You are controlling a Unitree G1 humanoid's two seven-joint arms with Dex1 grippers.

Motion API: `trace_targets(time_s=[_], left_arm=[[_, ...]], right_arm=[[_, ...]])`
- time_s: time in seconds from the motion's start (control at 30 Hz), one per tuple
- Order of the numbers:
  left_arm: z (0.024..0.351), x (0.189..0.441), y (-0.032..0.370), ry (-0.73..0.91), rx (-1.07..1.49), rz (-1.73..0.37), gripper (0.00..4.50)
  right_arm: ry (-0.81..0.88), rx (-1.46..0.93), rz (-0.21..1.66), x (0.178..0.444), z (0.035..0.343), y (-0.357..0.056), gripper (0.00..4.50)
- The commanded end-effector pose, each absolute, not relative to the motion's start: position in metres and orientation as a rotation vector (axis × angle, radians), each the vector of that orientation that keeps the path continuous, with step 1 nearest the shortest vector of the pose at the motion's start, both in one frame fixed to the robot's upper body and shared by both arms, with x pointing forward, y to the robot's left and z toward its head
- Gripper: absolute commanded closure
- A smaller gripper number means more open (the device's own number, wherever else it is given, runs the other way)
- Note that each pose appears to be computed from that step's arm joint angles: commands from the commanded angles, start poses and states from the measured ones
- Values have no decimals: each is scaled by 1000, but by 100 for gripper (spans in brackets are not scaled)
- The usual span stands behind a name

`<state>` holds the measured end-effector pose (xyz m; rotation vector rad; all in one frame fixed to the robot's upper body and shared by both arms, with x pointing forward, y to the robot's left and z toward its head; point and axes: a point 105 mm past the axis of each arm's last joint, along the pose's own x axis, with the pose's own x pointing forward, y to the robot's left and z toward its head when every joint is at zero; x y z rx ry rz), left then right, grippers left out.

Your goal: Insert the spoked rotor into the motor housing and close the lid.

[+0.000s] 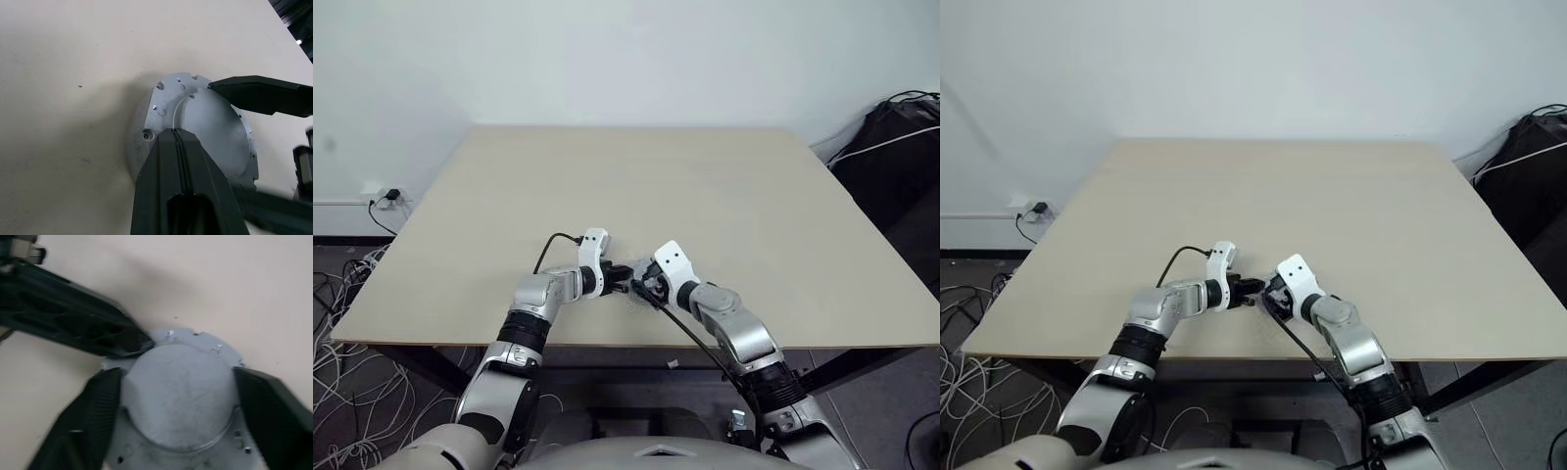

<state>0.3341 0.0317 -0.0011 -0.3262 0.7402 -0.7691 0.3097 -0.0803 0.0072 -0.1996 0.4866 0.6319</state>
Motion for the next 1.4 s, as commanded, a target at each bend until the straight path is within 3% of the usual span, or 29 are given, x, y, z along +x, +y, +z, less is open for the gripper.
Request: trace_targets(time_s=[0.03, 0.5, 0.67, 0.97, 1.4], left_arm=[[-6, 328, 28, 775, -311, -784, 450], [-4, 326, 23, 767, -308, -818, 450], [-3, 327, 21, 761, -303, -830, 450], [-3, 327, 22, 760, -292, -840, 450], [-3, 327, 23, 759, -288, -837, 450]], right_arm=[[388, -173, 642, 312, 32, -76, 2], [280, -151, 522, 295, 68, -115, 2], [313, 54, 343, 288, 59, -139, 2], [487, 675, 202, 271, 31, -125, 2], [563, 901, 190, 281, 26, -110, 2]])
